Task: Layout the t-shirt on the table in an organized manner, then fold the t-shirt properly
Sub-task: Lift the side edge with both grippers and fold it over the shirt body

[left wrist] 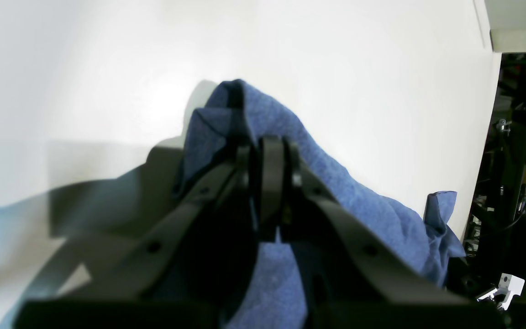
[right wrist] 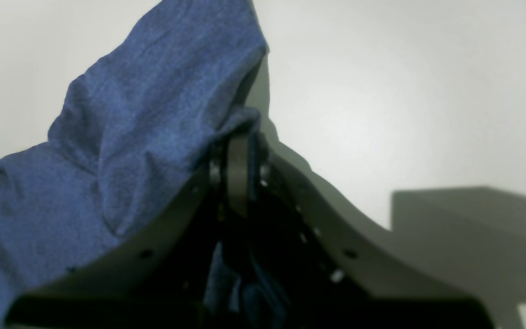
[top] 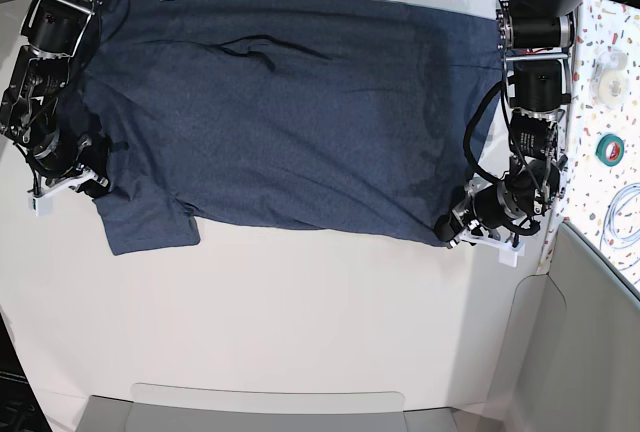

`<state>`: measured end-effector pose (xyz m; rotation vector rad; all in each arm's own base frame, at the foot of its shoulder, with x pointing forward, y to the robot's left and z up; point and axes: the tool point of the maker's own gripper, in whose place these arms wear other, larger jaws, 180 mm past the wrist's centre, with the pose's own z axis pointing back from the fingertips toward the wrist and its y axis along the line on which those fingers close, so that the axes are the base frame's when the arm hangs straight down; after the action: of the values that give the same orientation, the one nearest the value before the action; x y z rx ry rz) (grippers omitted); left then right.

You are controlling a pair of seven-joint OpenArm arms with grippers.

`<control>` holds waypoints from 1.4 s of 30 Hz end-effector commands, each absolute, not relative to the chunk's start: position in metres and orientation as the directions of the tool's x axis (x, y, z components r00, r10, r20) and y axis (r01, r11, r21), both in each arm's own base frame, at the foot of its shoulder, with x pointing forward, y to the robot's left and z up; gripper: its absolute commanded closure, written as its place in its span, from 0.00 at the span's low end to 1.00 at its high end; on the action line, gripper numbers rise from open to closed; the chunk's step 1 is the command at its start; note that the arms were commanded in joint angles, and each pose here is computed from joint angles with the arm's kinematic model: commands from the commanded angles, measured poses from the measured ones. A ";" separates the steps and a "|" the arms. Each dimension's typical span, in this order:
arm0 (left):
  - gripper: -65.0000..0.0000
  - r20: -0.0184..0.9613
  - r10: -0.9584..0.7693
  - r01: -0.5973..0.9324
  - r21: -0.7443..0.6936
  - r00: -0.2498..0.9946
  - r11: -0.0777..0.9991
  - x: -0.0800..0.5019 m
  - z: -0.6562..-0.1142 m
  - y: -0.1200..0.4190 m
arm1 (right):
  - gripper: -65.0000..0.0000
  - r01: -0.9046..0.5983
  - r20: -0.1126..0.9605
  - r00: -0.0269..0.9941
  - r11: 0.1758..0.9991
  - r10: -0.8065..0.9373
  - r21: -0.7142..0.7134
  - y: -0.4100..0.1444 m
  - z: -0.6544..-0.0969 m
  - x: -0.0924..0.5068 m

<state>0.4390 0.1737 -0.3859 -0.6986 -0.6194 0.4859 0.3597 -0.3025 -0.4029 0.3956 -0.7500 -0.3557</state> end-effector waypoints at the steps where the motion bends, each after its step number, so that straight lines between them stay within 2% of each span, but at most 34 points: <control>1: 0.99 0.407 0.599 -0.158 -0.722 0.690 0.673 0.455 -0.362 0.180 | 1.00 0.202 0.473 0.794 0.900 -0.382 0.387 -0.301 -0.431 0.331; 11: 0.98 0.408 0.592 -0.150 -0.723 0.695 0.674 0.453 -0.362 0.179 | 1.00 0.143 0.564 0.753 0.921 -0.339 0.363 -0.302 -0.399 0.354; 15: 0.98 0.488 0.533 -0.028 -0.719 0.691 0.694 0.457 -0.344 0.172 | 1.00 0.127 0.591 0.736 0.926 -0.329 0.357 -0.302 -0.388 0.362; 25: 0.98 0.658 0.405 0.132 -0.609 0.635 0.782 0.430 -0.305 0.182 | 1.00 0.064 0.675 0.692 0.953 -0.255 0.295 -0.303 -0.354 0.370; 34: 0.98 0.722 0.279 0.195 -0.498 0.633 0.845 0.386 -0.301 0.194 | 1.00 -0.024 0.758 0.639 0.982 -0.129 0.188 -0.290 -0.322 0.353; 42: 0.98 0.751 0.179 0.247 -0.417 0.636 0.875 0.356 -0.297 0.198 | 1.00 -0.076 0.780 0.624 0.990 -0.044 0.116 -0.280 -0.310 0.329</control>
<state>0.3464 0.1925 -0.3159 -0.5278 -0.8304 -0.0261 0.3203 -0.2746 -0.3270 0.1553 -0.8422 0.0045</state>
